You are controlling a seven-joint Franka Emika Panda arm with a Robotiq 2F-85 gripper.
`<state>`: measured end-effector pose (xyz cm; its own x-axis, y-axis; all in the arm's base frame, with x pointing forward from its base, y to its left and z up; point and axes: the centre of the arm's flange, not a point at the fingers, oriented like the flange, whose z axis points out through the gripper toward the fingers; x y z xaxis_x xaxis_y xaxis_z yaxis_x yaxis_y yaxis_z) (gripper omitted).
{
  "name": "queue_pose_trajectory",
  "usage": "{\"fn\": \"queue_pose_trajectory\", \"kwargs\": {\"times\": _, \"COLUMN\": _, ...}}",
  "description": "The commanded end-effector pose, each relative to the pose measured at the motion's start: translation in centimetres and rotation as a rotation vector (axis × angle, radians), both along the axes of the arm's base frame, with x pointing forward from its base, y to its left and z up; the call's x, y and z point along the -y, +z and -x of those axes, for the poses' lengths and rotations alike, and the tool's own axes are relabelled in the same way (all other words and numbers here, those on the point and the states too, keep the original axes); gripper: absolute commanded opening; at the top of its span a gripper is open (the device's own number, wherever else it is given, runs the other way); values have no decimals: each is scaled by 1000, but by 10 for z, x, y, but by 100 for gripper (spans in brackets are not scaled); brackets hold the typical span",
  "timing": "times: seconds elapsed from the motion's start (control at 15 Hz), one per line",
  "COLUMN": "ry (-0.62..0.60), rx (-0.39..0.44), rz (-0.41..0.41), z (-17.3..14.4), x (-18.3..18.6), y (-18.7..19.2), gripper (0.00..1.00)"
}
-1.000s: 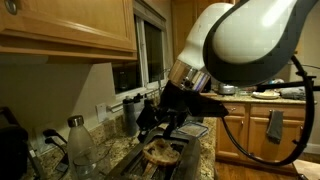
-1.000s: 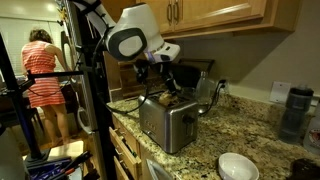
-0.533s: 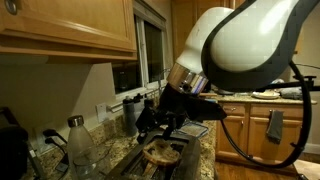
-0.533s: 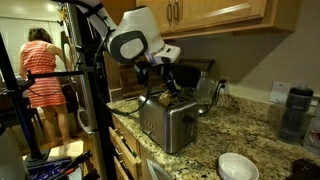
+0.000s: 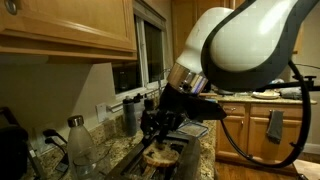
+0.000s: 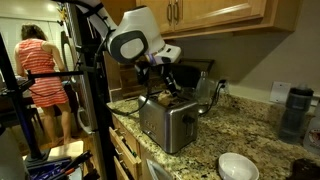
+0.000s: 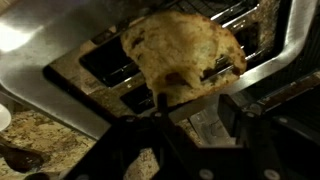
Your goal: Put two slices of bread in the toaster
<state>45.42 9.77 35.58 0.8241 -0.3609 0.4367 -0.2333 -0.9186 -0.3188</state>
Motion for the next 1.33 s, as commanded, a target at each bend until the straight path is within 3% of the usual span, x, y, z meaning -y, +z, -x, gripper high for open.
{"fn": "queue_pose_trajectory", "kwargs": {"times": 0.0, "ry": -26, "rx": 15, "rz": 6, "z": -5, "x": -3, "y": -1, "gripper": 23}}
{"fn": "queue_pose_trajectory", "kwargs": {"times": 0.13, "ry": -30, "rx": 15, "rz": 5, "z": -5, "x": -1, "y": -1, "gripper": 10}}
{"fn": "queue_pose_trajectory", "kwargs": {"times": 0.4, "ry": -34, "rx": 15, "rz": 6, "z": -5, "x": 0, "y": -1, "gripper": 4}}
{"fn": "queue_pose_trajectory", "kwargs": {"times": 0.73, "ry": -35, "rx": 15, "rz": 7, "z": -5, "x": 0, "y": -3, "gripper": 9}}
{"fn": "queue_pose_trajectory", "kwargs": {"times": 1.27, "ry": -37, "rx": 35, "rz": 14, "z": 0, "x": -3, "y": 5, "gripper": 8}}
